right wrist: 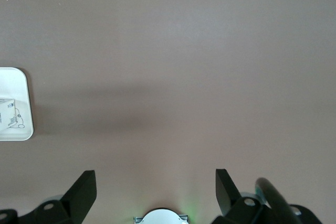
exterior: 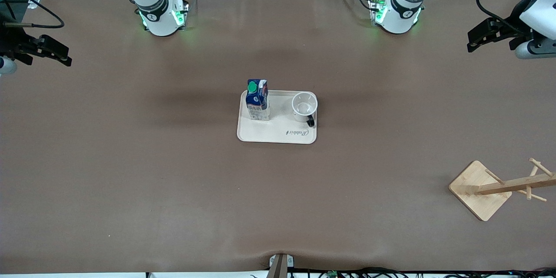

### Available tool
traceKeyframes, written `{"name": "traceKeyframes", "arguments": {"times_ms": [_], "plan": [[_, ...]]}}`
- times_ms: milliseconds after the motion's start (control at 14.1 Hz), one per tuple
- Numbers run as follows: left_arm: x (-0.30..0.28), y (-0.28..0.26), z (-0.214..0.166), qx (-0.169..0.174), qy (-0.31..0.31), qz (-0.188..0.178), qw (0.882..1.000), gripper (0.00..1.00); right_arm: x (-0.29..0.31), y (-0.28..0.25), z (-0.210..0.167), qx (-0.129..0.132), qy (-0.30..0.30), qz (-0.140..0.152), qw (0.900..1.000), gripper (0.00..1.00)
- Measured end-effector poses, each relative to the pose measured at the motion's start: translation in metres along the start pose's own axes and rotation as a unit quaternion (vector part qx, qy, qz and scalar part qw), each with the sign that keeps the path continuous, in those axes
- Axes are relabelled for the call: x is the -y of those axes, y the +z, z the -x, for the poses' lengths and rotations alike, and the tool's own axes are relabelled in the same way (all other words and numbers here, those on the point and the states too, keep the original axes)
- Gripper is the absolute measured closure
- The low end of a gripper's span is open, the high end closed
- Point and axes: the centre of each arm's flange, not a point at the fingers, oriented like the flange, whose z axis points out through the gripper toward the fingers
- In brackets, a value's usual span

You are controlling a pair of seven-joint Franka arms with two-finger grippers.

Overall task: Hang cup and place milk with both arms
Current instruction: 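Move the left gripper toward the white mug on the tray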

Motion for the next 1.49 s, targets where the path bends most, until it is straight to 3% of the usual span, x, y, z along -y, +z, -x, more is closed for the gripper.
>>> {"name": "traceKeyframes", "arguments": {"times_ms": [354,921,1488], "plan": [[0.002,0.004,-0.002,0.006,-0.002,-0.001,1.0,0.0,0.0,0.0,0.0,0.0,0.0,0.0,1.0,0.0],[-0.015,0.061,-0.029,0.07,0.004,-0.012,0.997,0.0,0.0,0.0,0.0,0.0,0.0,0.0,1.0,0.0],[-0.053,0.092,-0.026,0.089,0.015,-0.024,0.996,0.0,0.0,0.0,0.0,0.001,0.0,0.0,1.0,0.0]]}}
